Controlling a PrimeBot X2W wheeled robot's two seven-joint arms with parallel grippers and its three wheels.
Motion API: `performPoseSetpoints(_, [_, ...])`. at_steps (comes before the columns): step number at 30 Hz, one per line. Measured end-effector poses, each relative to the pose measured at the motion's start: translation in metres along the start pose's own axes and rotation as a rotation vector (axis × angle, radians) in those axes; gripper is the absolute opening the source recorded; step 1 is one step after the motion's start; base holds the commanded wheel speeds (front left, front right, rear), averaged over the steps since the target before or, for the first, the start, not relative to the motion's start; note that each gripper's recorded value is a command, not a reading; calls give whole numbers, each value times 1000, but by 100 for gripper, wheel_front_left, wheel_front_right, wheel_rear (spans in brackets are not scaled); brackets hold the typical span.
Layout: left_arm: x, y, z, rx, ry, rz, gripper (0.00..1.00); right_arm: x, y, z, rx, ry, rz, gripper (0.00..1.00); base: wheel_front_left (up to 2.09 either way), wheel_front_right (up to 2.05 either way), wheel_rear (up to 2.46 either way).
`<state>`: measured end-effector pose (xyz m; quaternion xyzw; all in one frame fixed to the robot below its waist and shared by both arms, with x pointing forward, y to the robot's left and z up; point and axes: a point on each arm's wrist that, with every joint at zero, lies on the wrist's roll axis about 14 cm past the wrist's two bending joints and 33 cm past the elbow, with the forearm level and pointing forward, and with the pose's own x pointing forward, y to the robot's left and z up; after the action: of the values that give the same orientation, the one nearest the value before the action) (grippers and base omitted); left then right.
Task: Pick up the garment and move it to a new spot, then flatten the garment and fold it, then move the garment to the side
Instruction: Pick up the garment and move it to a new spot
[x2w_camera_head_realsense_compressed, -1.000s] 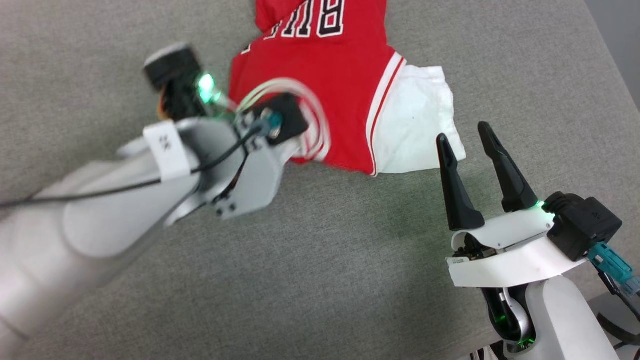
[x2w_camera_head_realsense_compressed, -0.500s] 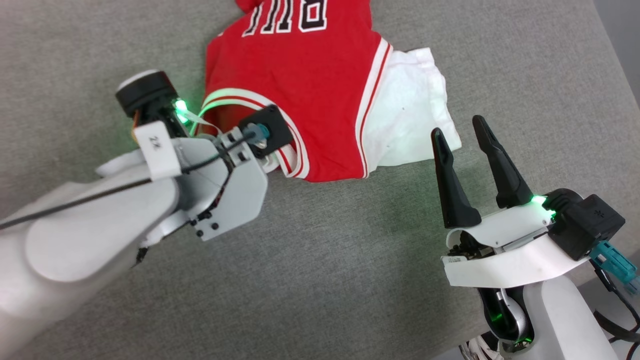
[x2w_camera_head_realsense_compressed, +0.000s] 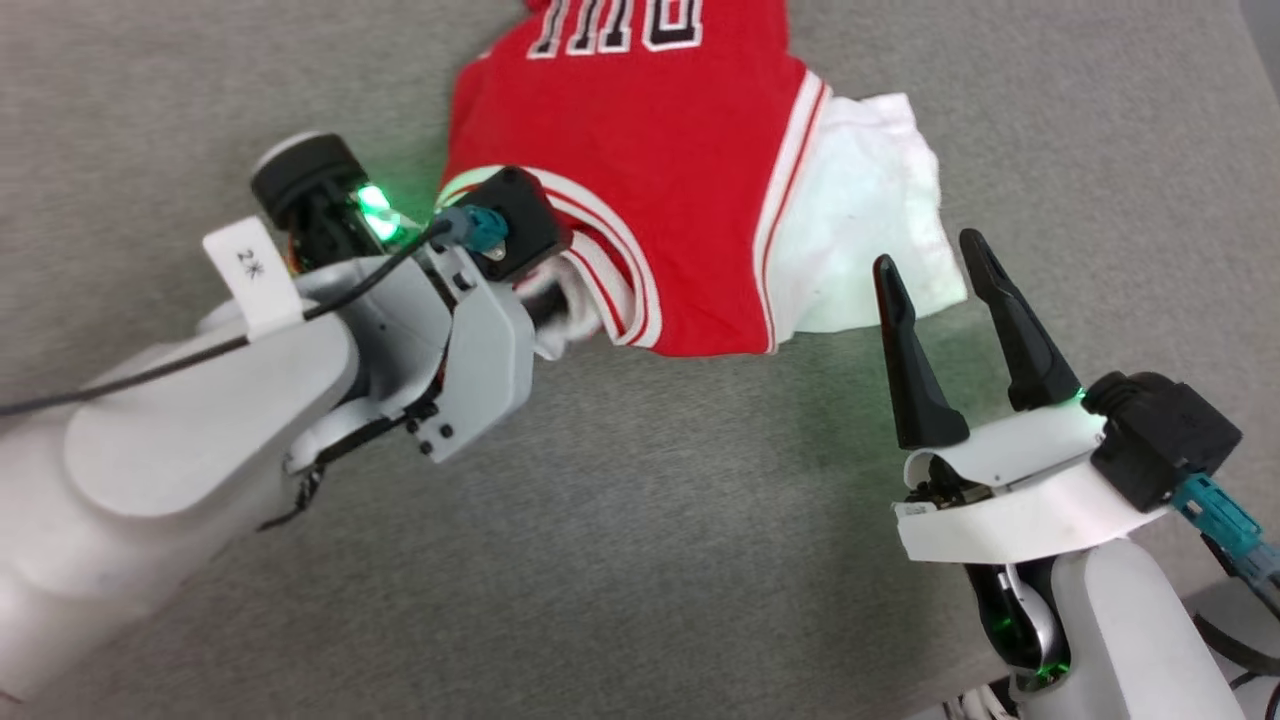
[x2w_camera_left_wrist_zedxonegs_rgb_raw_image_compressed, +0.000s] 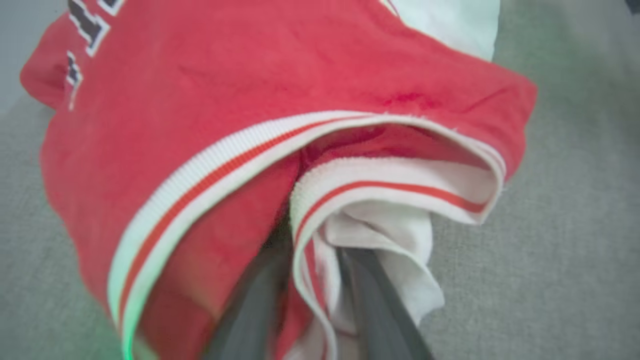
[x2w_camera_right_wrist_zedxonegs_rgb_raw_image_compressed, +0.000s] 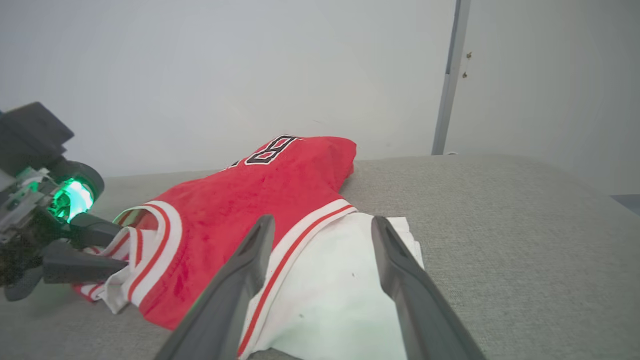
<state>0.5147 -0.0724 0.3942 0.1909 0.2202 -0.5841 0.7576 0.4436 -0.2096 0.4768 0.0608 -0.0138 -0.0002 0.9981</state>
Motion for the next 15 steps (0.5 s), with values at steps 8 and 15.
performPoseSetpoints(8, [-45,3,46,-126,-238,63,100,7,22,7,-32,-21,69,100,0,0,0])
performPoseSetpoints(15, [-101,1,64,-250,-413,158,100,5,42,12,-47,-33,120,100,0,0,0])
